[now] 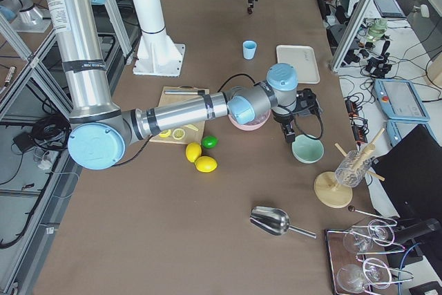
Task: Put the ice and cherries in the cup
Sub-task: 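Lower the left gripper onto the pair of dark cherries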
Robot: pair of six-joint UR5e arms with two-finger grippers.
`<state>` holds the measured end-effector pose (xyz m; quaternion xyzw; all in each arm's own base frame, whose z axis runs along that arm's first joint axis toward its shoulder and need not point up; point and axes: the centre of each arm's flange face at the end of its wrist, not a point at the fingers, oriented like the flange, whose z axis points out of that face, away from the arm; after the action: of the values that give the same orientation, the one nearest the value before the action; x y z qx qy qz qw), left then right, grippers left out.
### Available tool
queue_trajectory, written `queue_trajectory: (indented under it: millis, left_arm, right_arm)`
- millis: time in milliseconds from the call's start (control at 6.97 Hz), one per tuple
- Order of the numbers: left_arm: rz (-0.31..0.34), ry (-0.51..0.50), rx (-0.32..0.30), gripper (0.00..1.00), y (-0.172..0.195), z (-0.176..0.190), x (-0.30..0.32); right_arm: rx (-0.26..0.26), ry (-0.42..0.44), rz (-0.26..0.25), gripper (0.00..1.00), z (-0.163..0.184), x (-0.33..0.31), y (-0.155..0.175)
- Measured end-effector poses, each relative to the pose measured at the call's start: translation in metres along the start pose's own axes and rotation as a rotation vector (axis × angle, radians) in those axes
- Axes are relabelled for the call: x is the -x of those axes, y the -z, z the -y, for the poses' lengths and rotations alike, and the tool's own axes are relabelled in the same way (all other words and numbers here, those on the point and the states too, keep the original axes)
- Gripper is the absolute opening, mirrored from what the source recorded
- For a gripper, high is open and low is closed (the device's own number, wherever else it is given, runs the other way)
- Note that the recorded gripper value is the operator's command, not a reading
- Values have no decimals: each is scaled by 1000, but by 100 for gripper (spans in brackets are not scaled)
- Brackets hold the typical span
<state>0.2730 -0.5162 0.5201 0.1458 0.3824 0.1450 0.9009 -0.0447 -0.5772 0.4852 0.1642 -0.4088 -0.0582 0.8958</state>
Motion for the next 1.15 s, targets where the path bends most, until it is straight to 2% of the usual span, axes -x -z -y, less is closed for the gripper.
queue_trajectory:
  millis: [430,717,860,1004,1147]
  left_arm:
    - [10,-76,36,88,-20,-9,1]
    - [17,-84,51,87,-27,-13,7]
    - [18,-84,56,71,-29,-15,7]
    - [16,-88,63,70,-32,-17,5]
    - [14,-92,70,52,-36,-19,2]
  right_arm:
    - [-12,-2,-35,100,0,-3,1]
    - [-20,0,-49,100,-1,-4,2]
    - [-21,-1,-53,100,-1,-5,2]
    - [-22,-2,-54,100,-2,-5,2]
    - [-22,-3,-55,100,-3,-6,2]
